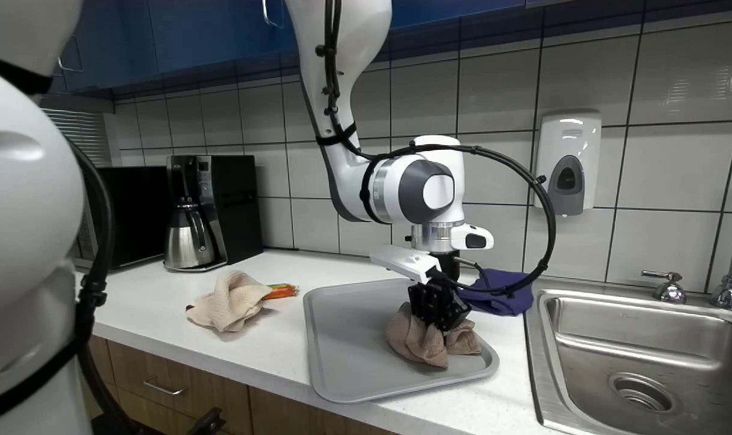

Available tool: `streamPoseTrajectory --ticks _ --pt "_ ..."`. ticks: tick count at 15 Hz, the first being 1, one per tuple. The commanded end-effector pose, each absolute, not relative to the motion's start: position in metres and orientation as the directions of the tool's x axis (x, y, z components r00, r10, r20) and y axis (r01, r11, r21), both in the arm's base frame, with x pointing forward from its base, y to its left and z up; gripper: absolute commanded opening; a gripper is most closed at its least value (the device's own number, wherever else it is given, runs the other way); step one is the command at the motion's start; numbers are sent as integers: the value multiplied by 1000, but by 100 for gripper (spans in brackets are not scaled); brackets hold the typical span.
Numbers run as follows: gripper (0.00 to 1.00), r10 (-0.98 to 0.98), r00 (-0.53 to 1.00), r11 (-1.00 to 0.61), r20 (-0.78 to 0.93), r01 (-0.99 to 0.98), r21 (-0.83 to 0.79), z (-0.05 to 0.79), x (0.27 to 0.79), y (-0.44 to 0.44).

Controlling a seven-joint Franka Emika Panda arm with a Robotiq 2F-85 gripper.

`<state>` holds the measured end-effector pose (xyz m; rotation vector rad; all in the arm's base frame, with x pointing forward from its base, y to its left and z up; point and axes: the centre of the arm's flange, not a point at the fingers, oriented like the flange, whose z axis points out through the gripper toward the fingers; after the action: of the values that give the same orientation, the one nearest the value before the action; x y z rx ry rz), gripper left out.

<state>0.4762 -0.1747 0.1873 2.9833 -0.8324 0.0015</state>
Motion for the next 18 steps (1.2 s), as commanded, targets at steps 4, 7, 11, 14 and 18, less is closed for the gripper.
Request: streamPoseTrajectory --ticks 4,7,11,14,18 --pt "3 -500 864 -865 48 -502 17 214 473 -171" --pt "3 -490 869 -871 68 -491 9 235 471 -163" --pt "3 -463 881 -885 99 -465 -6 262 467 -147" --pt "3 -437 890 -899 126 -438 -19 284 468 -134" --pt "3 -400 901 -916 168 -399 -42 309 476 -116"
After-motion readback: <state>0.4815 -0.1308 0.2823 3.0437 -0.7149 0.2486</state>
